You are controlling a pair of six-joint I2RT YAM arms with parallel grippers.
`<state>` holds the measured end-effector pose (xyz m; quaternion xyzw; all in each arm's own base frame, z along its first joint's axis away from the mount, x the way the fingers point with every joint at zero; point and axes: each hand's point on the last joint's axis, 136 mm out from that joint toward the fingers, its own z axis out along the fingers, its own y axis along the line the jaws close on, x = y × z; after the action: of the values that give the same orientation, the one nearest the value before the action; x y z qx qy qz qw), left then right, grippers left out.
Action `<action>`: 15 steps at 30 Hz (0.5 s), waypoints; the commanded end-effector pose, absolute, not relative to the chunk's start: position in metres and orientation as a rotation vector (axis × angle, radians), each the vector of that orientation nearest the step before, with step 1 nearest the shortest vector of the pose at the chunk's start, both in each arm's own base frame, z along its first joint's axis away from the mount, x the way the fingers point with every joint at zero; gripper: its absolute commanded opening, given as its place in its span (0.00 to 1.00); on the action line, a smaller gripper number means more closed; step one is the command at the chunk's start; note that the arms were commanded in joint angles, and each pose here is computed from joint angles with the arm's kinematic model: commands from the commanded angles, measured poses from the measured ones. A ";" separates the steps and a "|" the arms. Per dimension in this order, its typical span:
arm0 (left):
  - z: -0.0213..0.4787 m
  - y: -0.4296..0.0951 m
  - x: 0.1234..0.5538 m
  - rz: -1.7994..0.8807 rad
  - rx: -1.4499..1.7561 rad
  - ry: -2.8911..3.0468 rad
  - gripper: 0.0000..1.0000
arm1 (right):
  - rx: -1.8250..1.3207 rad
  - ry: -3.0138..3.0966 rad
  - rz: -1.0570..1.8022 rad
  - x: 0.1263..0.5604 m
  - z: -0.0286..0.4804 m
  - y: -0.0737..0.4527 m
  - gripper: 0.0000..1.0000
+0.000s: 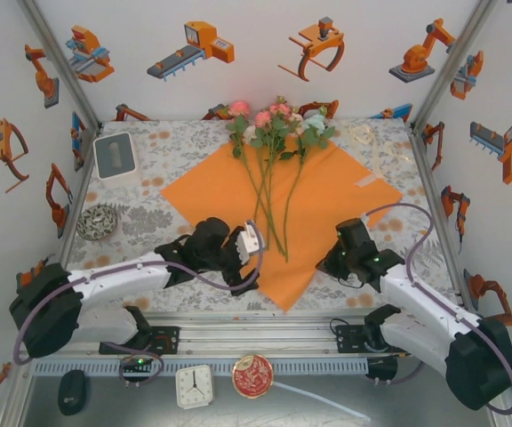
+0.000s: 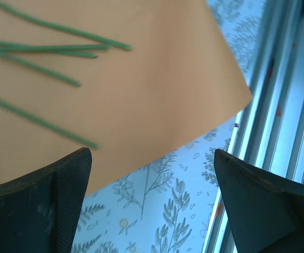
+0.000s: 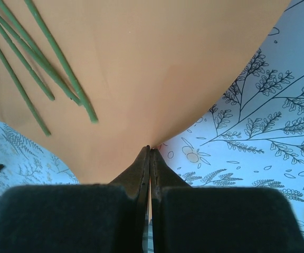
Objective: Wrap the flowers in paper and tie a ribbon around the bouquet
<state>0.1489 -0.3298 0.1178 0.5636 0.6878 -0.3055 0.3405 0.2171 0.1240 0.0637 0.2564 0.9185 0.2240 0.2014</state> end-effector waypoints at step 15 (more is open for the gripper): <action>0.074 -0.381 0.156 -0.541 1.600 1.579 0.79 | 0.767 2.496 0.583 0.237 0.091 0.121 0.03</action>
<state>0.1378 -0.3715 0.0620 0.6537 0.6282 -0.2366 0.3493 0.2302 0.1253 0.0797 0.2752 0.9106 0.2230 0.2129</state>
